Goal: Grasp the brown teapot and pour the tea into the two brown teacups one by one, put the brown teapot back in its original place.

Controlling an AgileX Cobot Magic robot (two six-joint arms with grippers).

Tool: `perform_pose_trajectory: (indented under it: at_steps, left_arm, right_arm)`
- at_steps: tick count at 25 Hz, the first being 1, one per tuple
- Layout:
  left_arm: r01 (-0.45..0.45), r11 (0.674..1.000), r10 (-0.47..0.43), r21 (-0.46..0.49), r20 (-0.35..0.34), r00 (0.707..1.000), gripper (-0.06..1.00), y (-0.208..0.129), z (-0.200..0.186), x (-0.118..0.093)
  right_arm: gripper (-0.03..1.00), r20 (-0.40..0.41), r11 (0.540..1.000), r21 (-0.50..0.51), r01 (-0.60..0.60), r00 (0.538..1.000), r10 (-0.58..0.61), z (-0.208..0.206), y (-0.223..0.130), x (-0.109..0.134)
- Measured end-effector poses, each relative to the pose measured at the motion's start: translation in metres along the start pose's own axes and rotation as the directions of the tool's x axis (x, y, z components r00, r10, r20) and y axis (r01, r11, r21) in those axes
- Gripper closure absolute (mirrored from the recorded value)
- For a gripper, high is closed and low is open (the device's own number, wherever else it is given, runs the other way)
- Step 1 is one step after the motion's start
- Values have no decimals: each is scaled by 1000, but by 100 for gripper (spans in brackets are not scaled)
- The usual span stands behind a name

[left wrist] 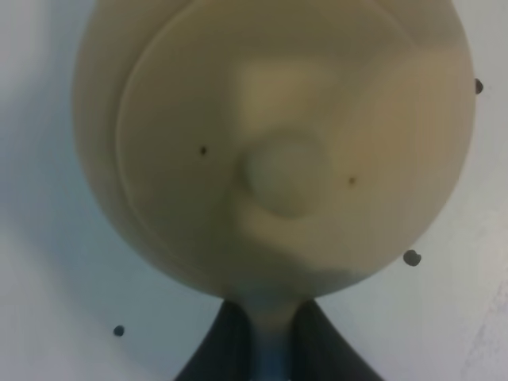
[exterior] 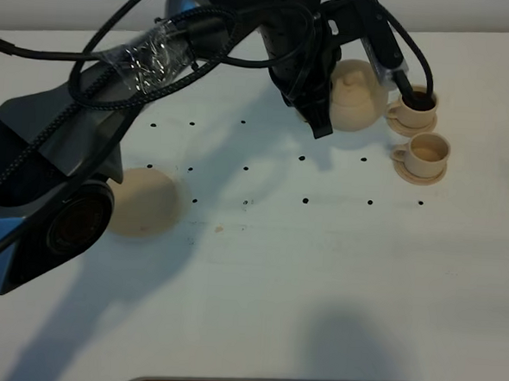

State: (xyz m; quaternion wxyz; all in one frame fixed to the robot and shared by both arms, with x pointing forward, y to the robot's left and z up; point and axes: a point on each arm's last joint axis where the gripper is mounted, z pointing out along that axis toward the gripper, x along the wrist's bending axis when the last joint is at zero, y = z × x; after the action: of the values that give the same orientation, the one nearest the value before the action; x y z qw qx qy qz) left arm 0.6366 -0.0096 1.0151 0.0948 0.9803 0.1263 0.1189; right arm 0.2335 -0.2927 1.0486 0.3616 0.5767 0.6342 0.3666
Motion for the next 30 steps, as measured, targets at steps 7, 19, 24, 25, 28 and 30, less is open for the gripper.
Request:
perform_pose_trajectory:
  at_steps: [7, 19, 24, 25, 28, 30]
  left_arm:
    - [-3, 995, -3, 96, 60, 998, 82, -17, 18, -12]
    - [-185, 982, 179, -48, -94, 979, 82, -10, 52, -3]
    - [-384, 923, 375, -20, -174, 910, 82, 0, 78, -7]
    - [-418, 908, 410, -7, -185, 893, 82, 2, 81, -9]
    - [-490, 871, 481, 23, -241, 843, 82, 7, 84, -11]
    - [-521, 853, 510, 35, -275, 815, 82, 11, 83, -11]
  right_arm:
    - [55, 0, 1000, 0, 0, 1000, 0, 0, 0, 0]
    - [55, -1, 1000, 0, 0, 1000, 0, 0, 0, 0]
    - [55, -1, 1000, 0, 0, 1000, 0, 0, 0, 0]
    - [55, -1, 1000, 0, 0, 1000, 0, 0, 0, 0]
    - [55, -1, 1000, 0, 0, 1000, 0, 0, 0, 0]
    - [55, -1, 1000, 0, 0, 1000, 0, 0, 0, 0]
